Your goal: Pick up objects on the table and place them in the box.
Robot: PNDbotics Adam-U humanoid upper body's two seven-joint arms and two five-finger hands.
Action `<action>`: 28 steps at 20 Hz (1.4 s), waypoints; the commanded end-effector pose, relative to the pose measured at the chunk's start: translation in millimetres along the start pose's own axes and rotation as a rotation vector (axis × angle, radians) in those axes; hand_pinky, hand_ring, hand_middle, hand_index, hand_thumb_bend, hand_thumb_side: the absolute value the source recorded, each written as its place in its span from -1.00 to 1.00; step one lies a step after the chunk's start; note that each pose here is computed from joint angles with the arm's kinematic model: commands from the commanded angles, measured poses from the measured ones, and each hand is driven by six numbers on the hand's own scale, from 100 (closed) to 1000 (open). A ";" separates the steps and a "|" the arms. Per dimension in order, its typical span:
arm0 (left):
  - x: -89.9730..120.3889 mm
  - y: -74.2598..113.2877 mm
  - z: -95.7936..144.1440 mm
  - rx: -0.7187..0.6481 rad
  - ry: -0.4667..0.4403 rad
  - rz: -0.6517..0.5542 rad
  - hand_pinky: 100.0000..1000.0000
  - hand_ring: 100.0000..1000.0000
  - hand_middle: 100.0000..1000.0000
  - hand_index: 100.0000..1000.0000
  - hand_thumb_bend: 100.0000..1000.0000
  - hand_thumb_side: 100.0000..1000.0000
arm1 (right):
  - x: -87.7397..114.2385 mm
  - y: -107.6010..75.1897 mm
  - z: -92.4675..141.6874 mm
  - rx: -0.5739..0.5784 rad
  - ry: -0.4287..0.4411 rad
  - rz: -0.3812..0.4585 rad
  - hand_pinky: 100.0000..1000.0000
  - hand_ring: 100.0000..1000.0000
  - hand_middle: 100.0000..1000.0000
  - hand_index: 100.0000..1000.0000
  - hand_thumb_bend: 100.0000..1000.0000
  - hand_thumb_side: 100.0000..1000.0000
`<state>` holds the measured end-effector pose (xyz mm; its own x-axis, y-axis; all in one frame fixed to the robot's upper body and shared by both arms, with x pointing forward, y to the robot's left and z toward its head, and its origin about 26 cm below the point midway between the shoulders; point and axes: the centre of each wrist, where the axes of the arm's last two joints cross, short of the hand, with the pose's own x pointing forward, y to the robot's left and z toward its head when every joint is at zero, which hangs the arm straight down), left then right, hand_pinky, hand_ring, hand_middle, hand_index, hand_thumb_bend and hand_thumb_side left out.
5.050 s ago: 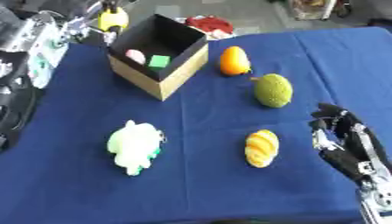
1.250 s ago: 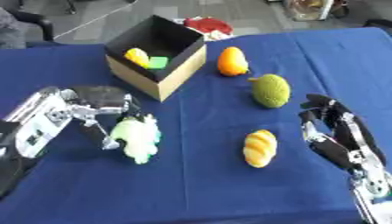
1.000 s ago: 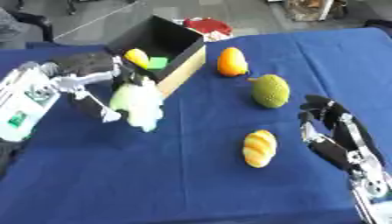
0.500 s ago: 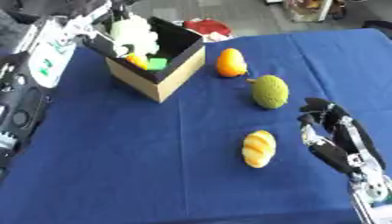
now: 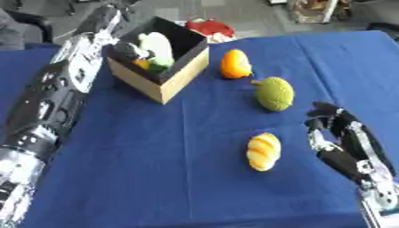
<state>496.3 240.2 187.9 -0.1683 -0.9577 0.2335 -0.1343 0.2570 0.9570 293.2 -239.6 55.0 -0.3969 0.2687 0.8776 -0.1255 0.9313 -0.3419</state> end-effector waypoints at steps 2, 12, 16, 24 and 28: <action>-8.6 34.2 1.3 0.119 -0.001 0.059 0.54 0.39 0.43 0.78 0.59 -0.19 | 4.8 -4.6 -4.0 -0.009 -0.023 0.010 0.61 0.25 0.26 0.60 -1.00 -0.76; -33.2 89.4 93.0 0.238 -0.286 0.465 0.47 0.22 0.20 0.65 0.12 -0.44 | 46.8 -59.3 -50.5 -0.046 -0.177 0.269 0.62 0.27 0.28 0.64 -1.00 -1.00; -40.5 82.4 140.5 0.224 -0.322 0.557 0.46 0.21 0.19 0.64 0.07 -0.45 | 74.6 -84.2 -89.9 -0.050 -0.256 0.405 0.62 0.28 0.29 0.66 -1.00 -1.00; -38.9 13.8 189.8 0.135 -0.220 0.820 0.45 0.17 0.15 0.61 0.02 -0.39 | 45.3 -102.8 -180.6 0.162 -0.017 0.520 0.69 0.48 0.52 0.78 -1.00 -0.92; -34.2 -23.9 205.8 0.066 -0.154 0.943 0.45 0.17 0.15 0.62 0.00 -0.35 | 13.4 -93.5 -203.7 0.263 0.181 0.597 0.74 0.62 0.64 0.79 -1.00 -0.88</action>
<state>304.9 295.1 115.5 -0.3393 -0.3452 0.8751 0.0664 0.9191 0.3883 478.7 -269.1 170.4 -0.3489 0.7475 0.5653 -0.1347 0.5570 -0.8195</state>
